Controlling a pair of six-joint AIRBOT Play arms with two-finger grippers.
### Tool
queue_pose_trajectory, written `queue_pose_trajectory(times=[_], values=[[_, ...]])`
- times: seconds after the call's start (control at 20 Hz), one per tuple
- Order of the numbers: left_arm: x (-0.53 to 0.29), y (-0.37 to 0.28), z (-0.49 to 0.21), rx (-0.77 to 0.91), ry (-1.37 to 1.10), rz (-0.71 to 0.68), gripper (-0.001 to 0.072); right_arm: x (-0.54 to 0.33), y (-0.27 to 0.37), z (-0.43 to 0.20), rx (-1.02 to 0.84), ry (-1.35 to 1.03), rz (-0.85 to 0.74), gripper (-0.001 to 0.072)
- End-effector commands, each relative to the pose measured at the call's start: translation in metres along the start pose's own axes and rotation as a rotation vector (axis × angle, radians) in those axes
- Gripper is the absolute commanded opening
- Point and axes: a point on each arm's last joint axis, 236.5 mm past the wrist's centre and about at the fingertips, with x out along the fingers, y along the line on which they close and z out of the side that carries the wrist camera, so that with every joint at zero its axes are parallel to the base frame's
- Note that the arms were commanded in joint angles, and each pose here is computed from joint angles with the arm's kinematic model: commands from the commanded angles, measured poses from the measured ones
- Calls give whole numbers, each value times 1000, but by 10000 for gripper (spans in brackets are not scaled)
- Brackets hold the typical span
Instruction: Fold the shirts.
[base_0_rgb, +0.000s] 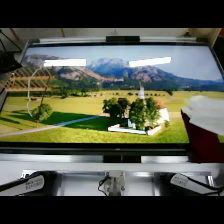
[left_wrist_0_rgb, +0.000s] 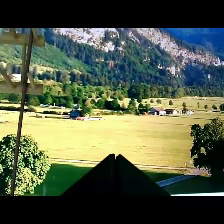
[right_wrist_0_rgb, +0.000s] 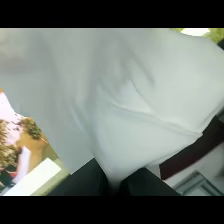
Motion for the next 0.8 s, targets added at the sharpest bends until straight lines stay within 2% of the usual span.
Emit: queue_pose_trajectory(times=[0.0,0.2,0.45,0.5,0.55,0.6,0.75], values=[[0,-1,-1,3,3,-2,24,19,-37,-45,7,208,-150,54],[1,-6,-1,12,6,-10,24,61,-42,-90,3,399,-172,54],[2,-9,-1,16,7,-13,25,106,-47,-116,39,456,-197,55],[2,-9,-1,16,6,-13,25,114,-49,-117,55,450,-208,85],[2,-9,-1,16,7,-14,25,119,-52,-119,68,448,-224,240],[2,-9,-1,16,7,-13,25,123,-55,-121,67,449,-235,468],[2,-9,-1,15,7,-14,24,114,-79,-119,45,449,-342,487]])
